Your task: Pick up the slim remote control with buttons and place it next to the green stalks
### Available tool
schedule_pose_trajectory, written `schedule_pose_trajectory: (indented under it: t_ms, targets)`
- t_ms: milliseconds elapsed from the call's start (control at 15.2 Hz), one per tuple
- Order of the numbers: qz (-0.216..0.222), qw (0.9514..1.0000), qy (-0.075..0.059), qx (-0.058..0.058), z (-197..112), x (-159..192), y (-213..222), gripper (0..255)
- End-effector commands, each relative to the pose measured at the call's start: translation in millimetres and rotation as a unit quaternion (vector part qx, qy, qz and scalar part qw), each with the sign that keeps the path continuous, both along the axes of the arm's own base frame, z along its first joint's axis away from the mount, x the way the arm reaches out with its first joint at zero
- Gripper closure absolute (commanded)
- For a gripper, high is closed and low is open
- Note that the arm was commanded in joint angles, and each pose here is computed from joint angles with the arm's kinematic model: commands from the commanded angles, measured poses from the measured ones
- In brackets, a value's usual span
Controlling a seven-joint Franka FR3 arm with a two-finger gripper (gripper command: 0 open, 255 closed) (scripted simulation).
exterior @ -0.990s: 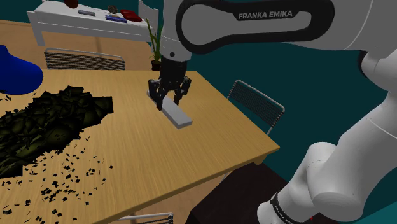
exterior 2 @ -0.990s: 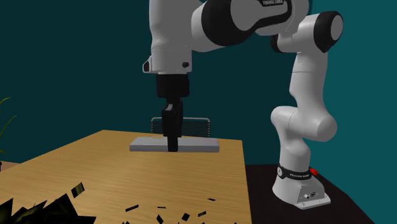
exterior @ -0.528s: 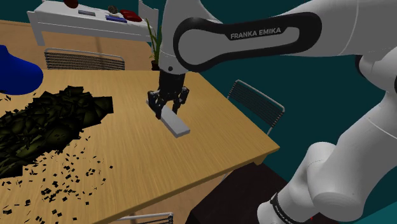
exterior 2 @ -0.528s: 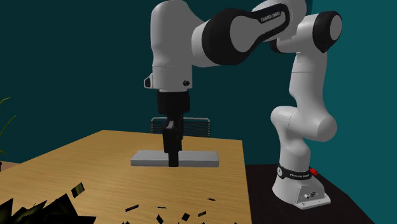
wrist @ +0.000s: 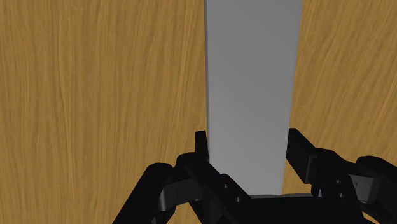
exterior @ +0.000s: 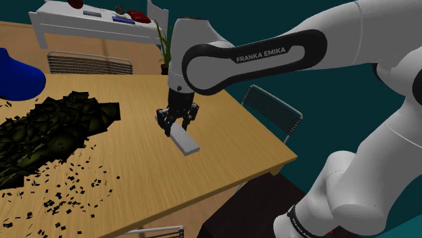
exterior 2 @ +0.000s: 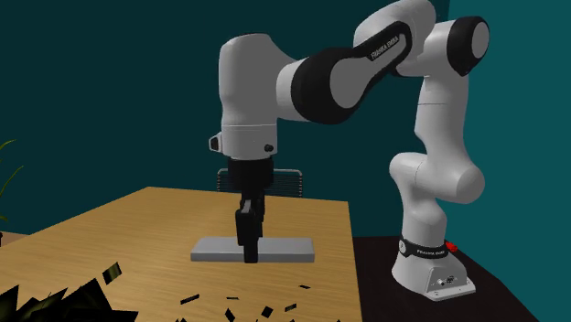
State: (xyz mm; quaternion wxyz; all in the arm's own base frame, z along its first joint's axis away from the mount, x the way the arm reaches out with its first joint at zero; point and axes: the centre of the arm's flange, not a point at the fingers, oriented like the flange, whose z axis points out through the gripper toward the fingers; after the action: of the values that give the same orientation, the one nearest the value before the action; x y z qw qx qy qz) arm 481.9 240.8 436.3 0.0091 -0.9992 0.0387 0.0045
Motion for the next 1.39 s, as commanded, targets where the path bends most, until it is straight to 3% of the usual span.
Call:
schedule_pose_trajectory:
  t_ms: [0,990,1320]
  targets:
    - [0.0,1.0,0.0,0.0,-10,0,0,255]
    - [0.0,1.0,0.0,0.0,-89,0,0,255]
    - [0.0,1.0,0.0,0.0,-93,0,0,255]
